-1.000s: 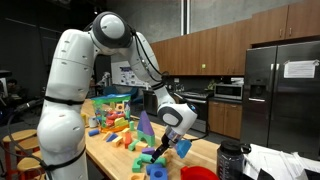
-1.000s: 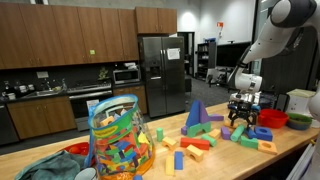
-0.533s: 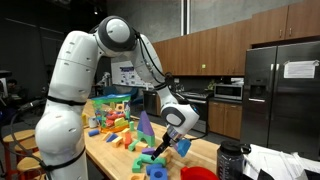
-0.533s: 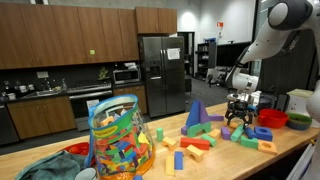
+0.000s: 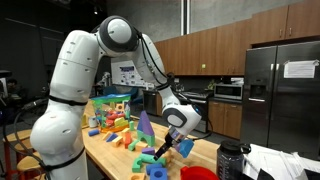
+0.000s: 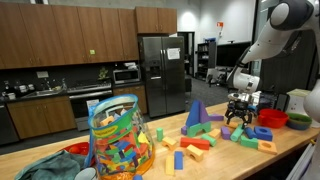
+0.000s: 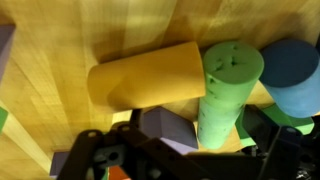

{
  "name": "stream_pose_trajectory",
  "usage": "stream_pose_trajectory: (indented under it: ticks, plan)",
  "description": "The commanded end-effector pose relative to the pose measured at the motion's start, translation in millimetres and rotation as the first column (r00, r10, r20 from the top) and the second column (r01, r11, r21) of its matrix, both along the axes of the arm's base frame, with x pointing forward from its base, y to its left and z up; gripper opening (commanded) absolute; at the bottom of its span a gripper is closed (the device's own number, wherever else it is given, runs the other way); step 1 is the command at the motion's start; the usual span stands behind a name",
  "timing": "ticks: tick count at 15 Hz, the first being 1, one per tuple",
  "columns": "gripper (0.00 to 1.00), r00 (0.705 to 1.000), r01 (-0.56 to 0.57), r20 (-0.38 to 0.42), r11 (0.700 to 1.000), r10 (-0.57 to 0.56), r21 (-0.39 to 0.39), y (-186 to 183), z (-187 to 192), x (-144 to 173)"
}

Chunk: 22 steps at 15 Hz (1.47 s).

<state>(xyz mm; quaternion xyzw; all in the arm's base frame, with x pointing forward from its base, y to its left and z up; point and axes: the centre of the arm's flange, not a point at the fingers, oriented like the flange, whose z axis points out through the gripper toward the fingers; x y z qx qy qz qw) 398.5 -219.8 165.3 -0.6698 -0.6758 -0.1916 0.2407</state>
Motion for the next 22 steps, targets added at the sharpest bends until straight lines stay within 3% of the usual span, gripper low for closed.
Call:
stream_pose_trajectory:
  ticks: [1, 13, 22]
  plan:
    - [1.00, 0.998, 0.049, 0.042, 0.998, -0.047, -0.033, -9.8, 0.5, -15.8]
    - [1.00, 0.997, -0.008, 0.074, 0.989, 0.019, -0.146, 13.5, 36.8, -69.9]
    - [1.00, 0.993, -0.049, 0.096, 0.985, 0.065, -0.164, 40.2, 49.6, -63.3]
